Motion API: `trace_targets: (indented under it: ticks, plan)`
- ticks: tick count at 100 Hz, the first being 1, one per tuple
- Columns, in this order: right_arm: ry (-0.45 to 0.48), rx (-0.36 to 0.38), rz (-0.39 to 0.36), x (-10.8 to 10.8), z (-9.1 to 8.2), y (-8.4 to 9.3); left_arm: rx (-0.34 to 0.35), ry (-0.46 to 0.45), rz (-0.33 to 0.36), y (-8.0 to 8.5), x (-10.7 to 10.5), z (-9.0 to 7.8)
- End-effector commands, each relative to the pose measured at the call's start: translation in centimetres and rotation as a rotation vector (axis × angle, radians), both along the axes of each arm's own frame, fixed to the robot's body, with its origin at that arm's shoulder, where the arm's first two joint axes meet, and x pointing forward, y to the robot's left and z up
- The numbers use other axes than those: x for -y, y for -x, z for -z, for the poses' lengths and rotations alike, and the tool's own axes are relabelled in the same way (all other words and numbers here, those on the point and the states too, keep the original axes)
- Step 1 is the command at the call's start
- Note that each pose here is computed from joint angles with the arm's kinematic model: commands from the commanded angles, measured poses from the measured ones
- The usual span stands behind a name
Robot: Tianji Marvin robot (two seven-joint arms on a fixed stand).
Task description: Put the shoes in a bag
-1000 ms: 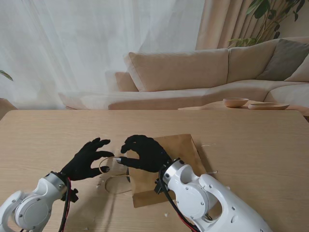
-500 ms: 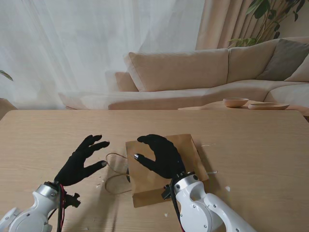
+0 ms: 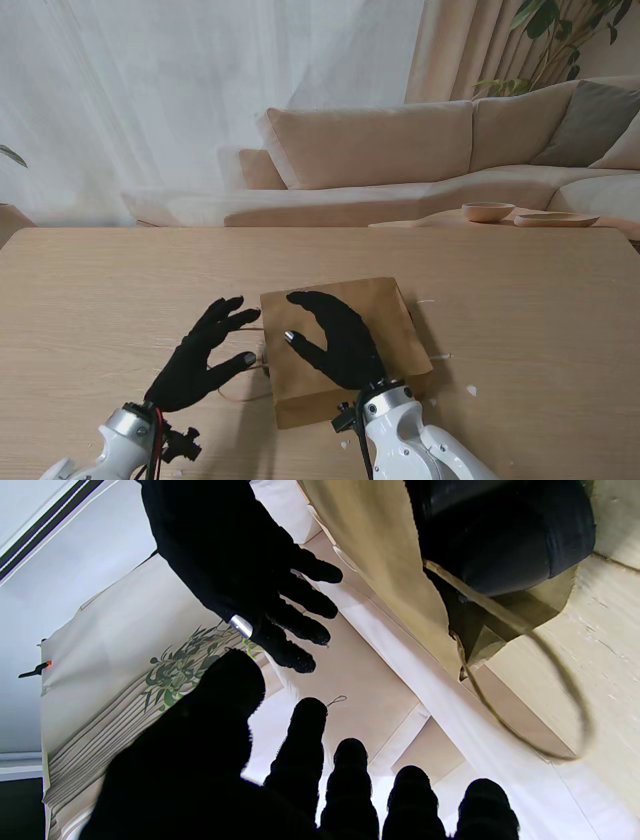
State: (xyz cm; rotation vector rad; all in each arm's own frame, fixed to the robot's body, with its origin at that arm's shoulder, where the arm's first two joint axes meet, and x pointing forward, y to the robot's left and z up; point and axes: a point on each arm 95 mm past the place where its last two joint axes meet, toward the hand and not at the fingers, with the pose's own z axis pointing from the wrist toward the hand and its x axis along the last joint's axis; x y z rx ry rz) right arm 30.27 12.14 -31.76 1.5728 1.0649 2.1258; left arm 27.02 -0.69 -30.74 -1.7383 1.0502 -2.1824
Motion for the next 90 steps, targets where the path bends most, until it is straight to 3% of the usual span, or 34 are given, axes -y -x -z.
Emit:
trace_targets:
  ticks: [1, 21, 51, 90]
  plan:
    - [-0.013, -0.012, -0.010, -0.1, 0.4, 0.4, 0.009, -0.010, 0.018, 0.5, 0.5, 0.2]
    - [-0.051, -0.034, -0.034, 0.1, 0.9, 0.5, 0.049, 0.014, -0.022, 0.5, 1.3, 0.5]
    - [-0.096, -0.057, -0.077, 0.3, 1.0, 0.3, 0.003, 0.104, -0.087, 0.1, 1.7, 0.4]
    - [-0.079, -0.058, -0.083, 0.2, 0.9, 0.4, -0.001, 0.098, -0.110, -0.5, 1.8, 0.8]
